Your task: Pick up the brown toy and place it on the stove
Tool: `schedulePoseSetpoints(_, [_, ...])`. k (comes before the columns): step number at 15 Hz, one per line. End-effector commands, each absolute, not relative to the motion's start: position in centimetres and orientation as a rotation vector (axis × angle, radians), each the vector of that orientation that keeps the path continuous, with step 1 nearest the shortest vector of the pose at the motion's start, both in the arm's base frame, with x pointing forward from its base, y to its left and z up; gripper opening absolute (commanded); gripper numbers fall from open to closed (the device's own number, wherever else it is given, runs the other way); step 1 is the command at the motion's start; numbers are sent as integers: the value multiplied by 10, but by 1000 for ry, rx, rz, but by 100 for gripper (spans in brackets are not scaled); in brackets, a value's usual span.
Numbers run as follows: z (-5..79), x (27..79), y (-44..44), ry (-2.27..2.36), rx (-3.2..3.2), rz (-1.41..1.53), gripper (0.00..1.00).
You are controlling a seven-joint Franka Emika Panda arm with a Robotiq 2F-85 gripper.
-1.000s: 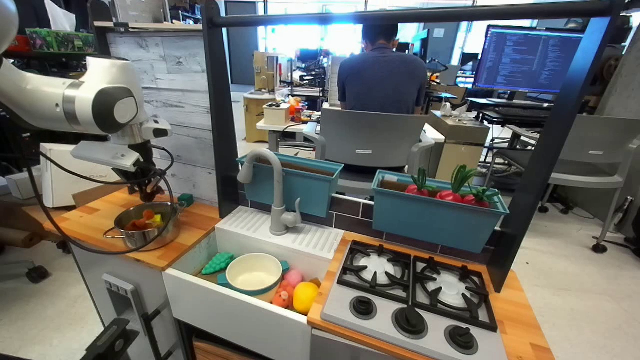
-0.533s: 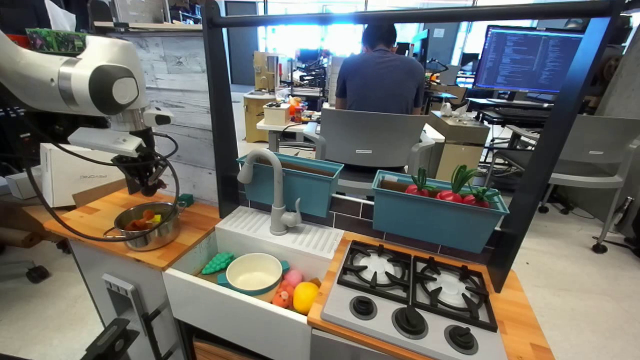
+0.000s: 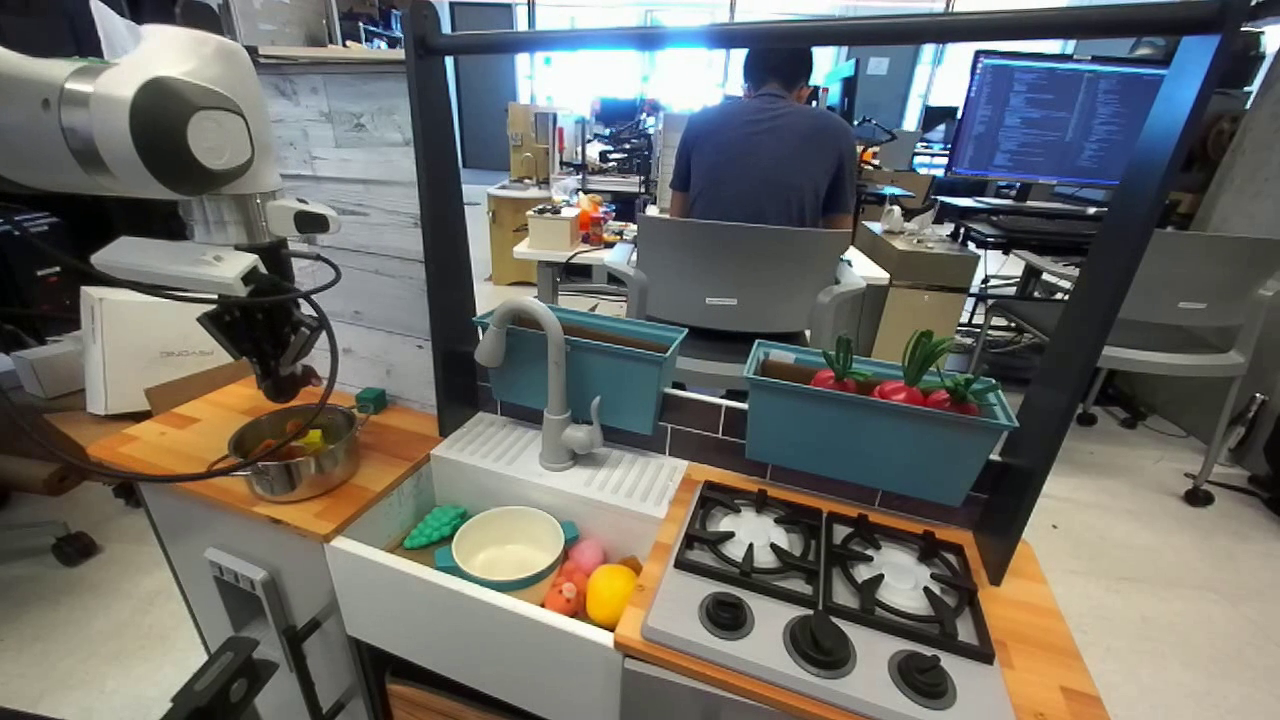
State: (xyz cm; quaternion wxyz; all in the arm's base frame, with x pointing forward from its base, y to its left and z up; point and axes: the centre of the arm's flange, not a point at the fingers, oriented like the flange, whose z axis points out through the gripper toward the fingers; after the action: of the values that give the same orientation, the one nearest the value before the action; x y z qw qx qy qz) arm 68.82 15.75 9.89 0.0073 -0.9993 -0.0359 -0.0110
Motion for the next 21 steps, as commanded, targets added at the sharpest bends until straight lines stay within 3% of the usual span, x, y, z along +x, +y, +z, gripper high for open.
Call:
schedulePoseSetpoints(1, [119,613,121,50,-3190,76,2])
schedulePoseSetpoints(10, [117,563,-23,901,-3176,-82,2])
schedulePoseSetpoints(21, [103,600,-188,1740,-2901,-560,2])
